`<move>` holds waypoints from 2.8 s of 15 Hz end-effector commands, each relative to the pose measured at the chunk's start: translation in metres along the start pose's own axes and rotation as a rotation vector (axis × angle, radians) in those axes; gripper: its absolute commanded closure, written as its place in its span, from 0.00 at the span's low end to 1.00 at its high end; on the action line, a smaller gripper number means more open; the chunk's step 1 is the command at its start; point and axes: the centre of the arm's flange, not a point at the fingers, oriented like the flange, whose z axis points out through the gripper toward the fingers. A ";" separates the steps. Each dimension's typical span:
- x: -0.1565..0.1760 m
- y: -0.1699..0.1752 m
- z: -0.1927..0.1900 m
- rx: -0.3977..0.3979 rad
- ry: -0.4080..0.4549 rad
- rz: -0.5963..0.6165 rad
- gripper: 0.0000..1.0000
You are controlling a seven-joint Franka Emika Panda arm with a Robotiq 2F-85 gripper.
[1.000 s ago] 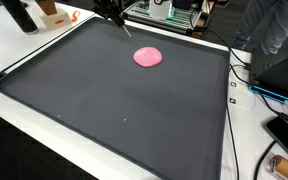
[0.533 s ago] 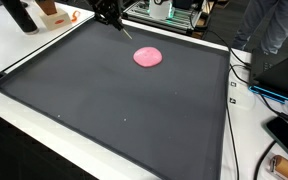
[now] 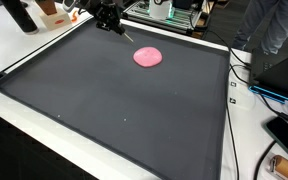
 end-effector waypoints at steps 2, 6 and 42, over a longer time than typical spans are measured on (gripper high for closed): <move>0.002 0.017 0.009 0.059 0.004 0.007 0.97; 0.003 0.024 0.015 0.068 -0.001 0.021 0.97; 0.049 -0.135 0.009 -0.355 -0.112 -0.069 0.97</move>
